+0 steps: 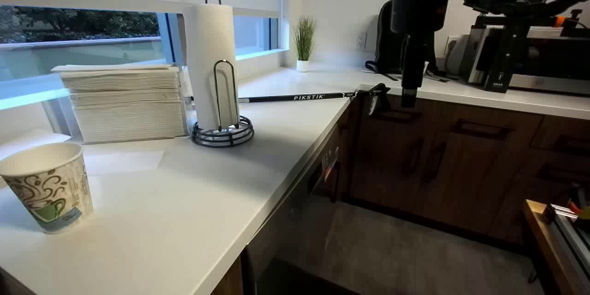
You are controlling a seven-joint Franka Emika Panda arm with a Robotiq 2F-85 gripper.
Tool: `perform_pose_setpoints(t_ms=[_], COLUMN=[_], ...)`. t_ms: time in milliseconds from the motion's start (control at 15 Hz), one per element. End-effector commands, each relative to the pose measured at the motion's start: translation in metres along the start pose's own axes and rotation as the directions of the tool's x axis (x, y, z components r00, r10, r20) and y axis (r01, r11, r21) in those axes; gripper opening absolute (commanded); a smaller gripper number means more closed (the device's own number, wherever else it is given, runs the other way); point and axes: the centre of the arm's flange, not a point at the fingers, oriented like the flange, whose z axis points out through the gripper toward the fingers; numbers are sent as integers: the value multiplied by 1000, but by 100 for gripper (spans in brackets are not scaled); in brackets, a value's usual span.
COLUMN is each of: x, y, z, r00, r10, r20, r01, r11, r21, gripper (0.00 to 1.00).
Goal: Press a button on the dishwasher.
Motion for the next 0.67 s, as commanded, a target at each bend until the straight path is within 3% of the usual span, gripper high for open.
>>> perform_pose_setpoints(t_ms=[0, 333, 600], x=[0, 0, 27], y=[0, 0, 8], z=[0, 0, 33], r00=[1000, 1000, 998], r10=[0, 0, -55], r20=[0, 0, -26], r01=[0, 0, 57], r11=[1000, 1000, 993], r21=[0, 0, 102], gripper=[100, 100, 100])
